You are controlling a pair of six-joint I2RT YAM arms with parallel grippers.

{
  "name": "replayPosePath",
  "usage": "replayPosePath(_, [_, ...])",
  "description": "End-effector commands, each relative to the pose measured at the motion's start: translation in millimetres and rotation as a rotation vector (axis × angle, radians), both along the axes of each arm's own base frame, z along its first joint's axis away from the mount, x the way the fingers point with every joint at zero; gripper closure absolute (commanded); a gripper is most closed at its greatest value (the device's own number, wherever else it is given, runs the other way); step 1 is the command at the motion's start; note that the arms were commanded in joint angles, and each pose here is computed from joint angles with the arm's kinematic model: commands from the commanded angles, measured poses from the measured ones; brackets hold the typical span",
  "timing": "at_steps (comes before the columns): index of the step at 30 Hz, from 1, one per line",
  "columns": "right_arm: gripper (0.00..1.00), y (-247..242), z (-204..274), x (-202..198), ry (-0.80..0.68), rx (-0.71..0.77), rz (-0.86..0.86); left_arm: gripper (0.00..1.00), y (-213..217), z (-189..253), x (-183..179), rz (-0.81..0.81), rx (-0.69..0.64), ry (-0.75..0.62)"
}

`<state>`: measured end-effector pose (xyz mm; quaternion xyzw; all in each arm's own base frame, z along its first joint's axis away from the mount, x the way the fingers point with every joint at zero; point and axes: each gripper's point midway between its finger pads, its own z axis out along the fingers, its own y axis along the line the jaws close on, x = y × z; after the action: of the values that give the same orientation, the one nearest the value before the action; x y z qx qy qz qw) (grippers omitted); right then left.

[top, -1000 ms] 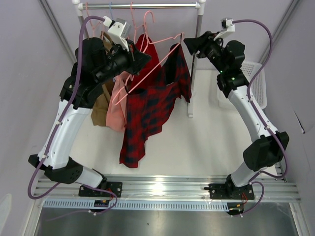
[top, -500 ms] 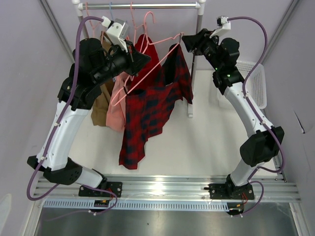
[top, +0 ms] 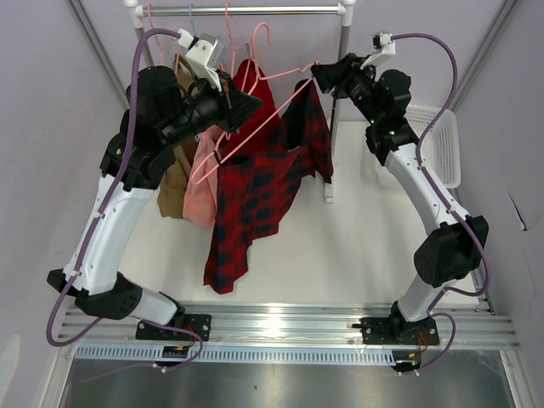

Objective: Place the skirt on the hanger

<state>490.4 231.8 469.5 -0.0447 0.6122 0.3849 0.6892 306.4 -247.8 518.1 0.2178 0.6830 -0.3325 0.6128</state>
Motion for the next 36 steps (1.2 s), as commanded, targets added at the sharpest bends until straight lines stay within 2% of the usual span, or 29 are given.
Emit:
replayPosePath(1, [0.46,5.0,16.3,-13.2,-0.051,0.037,0.043,1.00,5.1,60.6,-25.3,-0.044,-0.123,-0.167])
replayPosePath(12, [0.43,25.0,10.6,-45.3,-0.055,0.132,0.251,1.00,0.0,56.9,-19.5,-0.052,-0.126,-0.159])
replayPosePath(18, [0.42,35.2,13.2,-63.4,-0.069,0.136,0.319,1.00,-1.3,54.9,-17.1,-0.049,-0.126,-0.155])
replayPosePath(29, [0.41,45.9,14.1,-75.6,-0.079,0.054,0.296,1.00,-5.4,48.1,-5.5,-0.033,-0.123,-0.138])
replayPosePath(34, [0.40,42.3,5.2,-72.0,-0.046,0.006,0.228,1.00,-6.4,44.7,6.7,0.000,-0.114,-0.129])
replayPosePath(36, [0.35,33.4,5.7,-66.8,-0.036,-0.002,0.152,1.00,-4.8,48.0,10.2,0.019,-0.113,-0.131])
